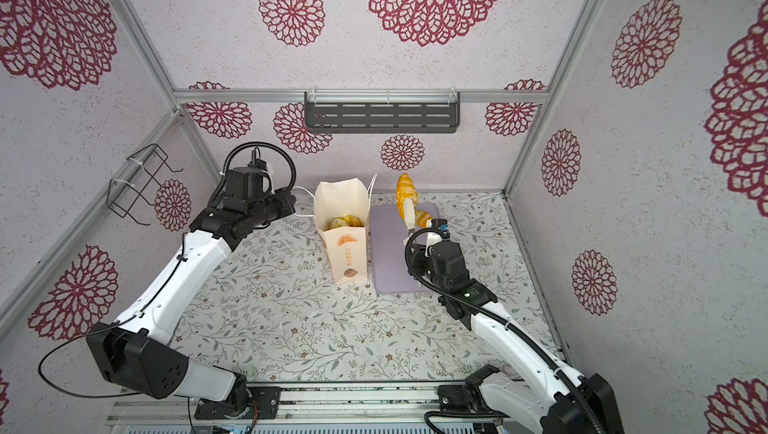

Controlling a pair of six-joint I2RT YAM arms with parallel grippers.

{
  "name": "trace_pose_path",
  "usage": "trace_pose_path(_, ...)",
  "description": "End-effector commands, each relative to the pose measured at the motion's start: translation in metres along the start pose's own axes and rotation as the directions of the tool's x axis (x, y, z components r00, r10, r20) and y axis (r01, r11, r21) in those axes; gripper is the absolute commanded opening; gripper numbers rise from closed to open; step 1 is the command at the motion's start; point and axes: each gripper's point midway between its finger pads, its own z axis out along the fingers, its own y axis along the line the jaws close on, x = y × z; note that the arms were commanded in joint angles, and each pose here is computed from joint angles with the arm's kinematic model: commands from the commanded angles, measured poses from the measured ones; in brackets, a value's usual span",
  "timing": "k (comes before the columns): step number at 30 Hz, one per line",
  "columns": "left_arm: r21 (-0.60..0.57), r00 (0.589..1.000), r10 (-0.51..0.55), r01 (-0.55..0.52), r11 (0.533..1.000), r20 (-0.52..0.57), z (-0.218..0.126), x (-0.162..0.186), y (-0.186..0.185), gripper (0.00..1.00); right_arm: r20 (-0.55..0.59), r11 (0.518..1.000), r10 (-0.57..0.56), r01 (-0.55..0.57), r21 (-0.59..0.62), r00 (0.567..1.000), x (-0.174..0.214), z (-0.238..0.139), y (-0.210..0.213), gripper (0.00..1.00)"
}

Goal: Place the fake bread into the paper bag
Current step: 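Lift the striped bun with the tongs and carry it toward the bag, then lower the striped bun into the bag opening held by the left gripper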

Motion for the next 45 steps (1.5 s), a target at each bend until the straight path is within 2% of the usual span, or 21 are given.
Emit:
trace_pose_path(1,0.015,0.999,0.003,-0.004,1.0,0.032,-0.005,-0.008,-0.004,0.0,0.198,0.995,0.024,-0.005,-0.095,0.98,-0.064,-0.028,0.034,0.0)
trace_pose_path(28,0.019,1.0,0.002,-0.002,1.0,0.028,-0.004,-0.007,-0.004,0.0,0.324,0.968,-0.033,0.111,-0.226,0.946,-0.094,-0.067,0.096,0.0)
trace_pose_path(45,0.017,1.0,0.003,-0.003,1.0,0.024,-0.003,-0.006,-0.004,0.0,0.297,0.946,-0.053,0.143,-0.291,0.953,-0.088,-0.061,0.129,0.0)
